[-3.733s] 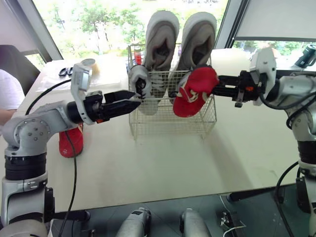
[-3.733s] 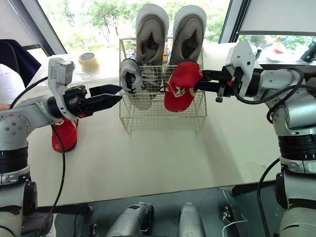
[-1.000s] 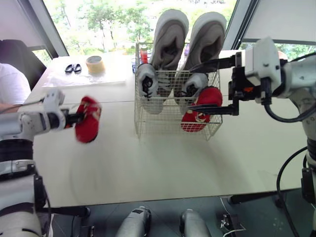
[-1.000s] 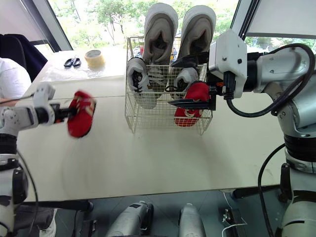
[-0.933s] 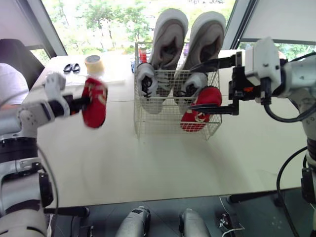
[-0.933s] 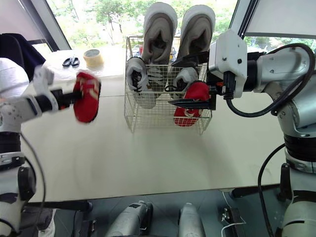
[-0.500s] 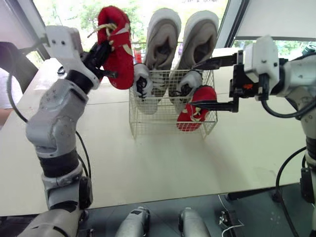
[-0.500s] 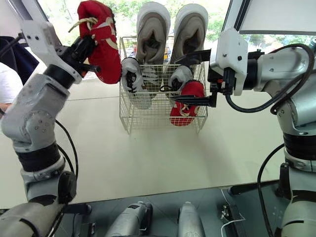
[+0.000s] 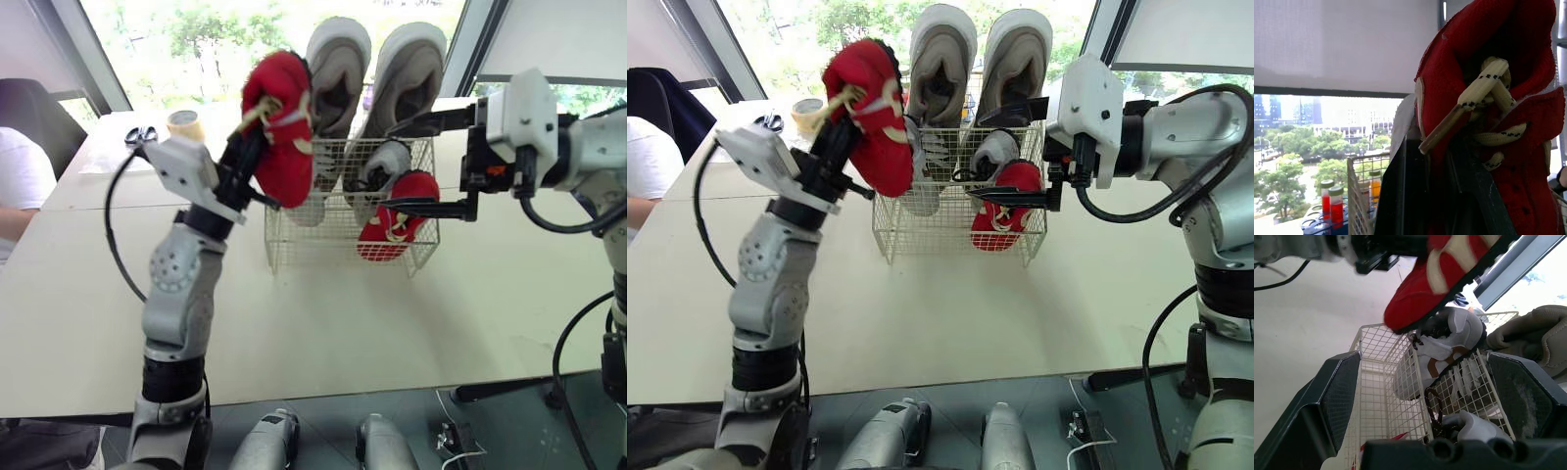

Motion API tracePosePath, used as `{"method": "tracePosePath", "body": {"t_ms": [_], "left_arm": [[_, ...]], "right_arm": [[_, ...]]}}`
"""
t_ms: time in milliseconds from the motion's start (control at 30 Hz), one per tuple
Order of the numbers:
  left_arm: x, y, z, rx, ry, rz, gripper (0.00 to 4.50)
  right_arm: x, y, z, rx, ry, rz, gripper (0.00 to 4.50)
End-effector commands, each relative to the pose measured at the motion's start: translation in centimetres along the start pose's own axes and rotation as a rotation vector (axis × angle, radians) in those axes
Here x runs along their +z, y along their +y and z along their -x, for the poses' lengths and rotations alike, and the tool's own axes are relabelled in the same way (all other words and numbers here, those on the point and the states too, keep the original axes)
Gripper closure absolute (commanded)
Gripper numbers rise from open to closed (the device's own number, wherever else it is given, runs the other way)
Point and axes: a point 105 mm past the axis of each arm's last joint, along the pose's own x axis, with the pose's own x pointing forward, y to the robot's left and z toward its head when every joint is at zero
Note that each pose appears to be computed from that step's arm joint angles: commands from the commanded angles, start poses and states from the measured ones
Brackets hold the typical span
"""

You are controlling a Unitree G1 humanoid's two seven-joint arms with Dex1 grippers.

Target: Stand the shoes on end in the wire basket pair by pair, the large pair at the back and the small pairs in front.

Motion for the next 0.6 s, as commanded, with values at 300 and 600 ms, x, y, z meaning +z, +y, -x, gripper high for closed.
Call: {"method": "tracePosePath", "body": {"t_ms": [300, 600], "left_arm": [[-4.6, -1.2, 1.4, 0.087, -0.157, -0.160, 4.40], [-8.4, -2.6, 3.9, 0.121, -0.127, -0.142, 4.40]], "right_arm": [[1.2, -0.2, 0.4, -0.036, -0.020, 0.044, 0.00], [1.1, -0.1, 0.6, -0.047, -0.011, 0.043, 0.00]]}}
